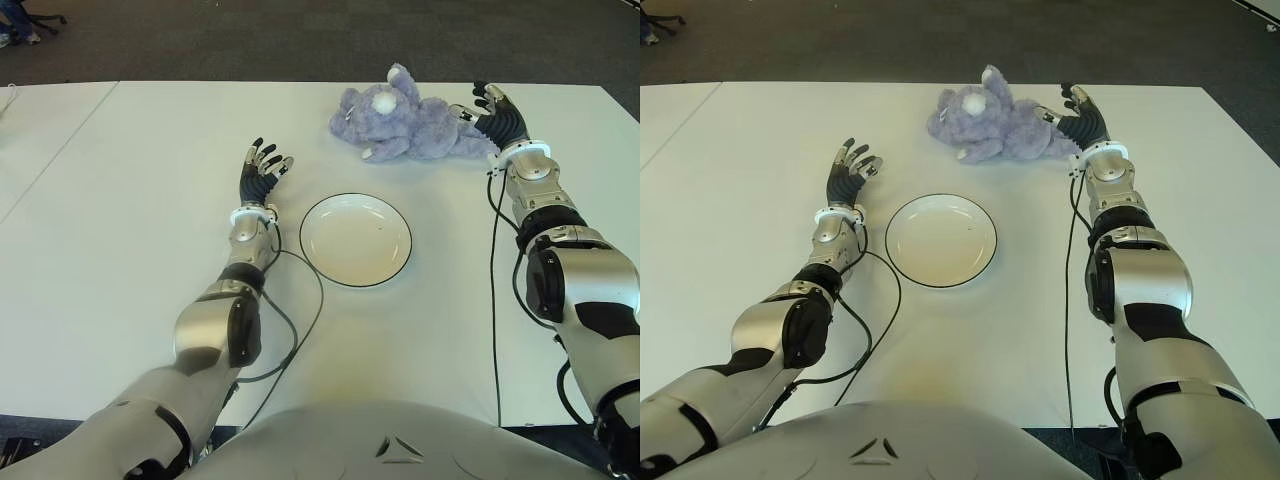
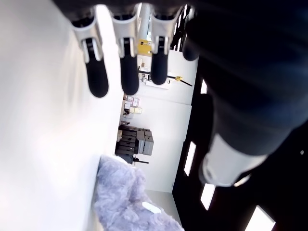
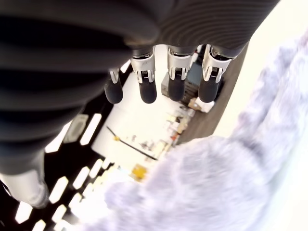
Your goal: Put the doll into the plate.
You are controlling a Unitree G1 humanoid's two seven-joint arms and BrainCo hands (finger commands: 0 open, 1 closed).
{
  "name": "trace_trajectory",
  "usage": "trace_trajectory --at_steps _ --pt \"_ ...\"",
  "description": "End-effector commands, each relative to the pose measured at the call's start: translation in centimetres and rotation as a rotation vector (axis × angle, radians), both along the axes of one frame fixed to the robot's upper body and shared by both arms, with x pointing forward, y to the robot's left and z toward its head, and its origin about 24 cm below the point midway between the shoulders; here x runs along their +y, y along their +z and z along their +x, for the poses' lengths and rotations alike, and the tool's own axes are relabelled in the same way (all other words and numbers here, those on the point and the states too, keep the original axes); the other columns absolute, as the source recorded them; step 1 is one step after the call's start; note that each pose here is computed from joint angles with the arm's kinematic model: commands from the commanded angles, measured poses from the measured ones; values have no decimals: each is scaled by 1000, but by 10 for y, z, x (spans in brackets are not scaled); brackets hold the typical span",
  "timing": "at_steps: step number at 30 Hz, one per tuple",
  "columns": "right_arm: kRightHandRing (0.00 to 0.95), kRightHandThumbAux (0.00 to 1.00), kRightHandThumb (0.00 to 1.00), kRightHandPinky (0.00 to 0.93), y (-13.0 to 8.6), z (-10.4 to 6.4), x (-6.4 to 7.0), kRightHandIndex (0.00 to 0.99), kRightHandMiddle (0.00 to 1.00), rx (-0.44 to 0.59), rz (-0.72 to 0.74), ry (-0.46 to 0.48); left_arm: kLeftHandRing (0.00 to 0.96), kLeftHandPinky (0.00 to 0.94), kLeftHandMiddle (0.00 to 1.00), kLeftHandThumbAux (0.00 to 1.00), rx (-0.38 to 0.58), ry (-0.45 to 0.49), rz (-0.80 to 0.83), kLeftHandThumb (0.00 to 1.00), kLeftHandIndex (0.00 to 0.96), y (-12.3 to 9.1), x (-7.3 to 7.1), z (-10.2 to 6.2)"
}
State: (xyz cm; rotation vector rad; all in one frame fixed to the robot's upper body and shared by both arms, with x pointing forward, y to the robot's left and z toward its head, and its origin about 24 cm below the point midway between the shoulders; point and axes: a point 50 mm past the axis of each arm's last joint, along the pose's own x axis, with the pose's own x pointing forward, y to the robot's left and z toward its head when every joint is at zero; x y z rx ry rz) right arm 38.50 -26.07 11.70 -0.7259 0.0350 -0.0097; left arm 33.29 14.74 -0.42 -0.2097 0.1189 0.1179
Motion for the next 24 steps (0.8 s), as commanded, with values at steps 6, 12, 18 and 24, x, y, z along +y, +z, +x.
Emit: trace_trajectory --at_steps 6,12,18,24 --pt "0 418 228 0 -47 -28 -30 0 0 278 -734 80 225 261 176 809 427 27 -96 126 60 -83 -8 -68" --pt "0 383 213 0 -48 -28 -34 0 0 354 -923 130 219 253 171 802 422 23 -100 114 57 -83 -9 -68" --pt "0 394 236 0 -52 -31 -35 0 0 425 -1020 188 210 246 166 802 427 15 -89 83 65 -83 -10 -68" --pt "0 409 262 0 -57 -35 -37 0 0 467 -1059 213 204 242 160 799 428 15 -102 56 67 -83 -11 -68"
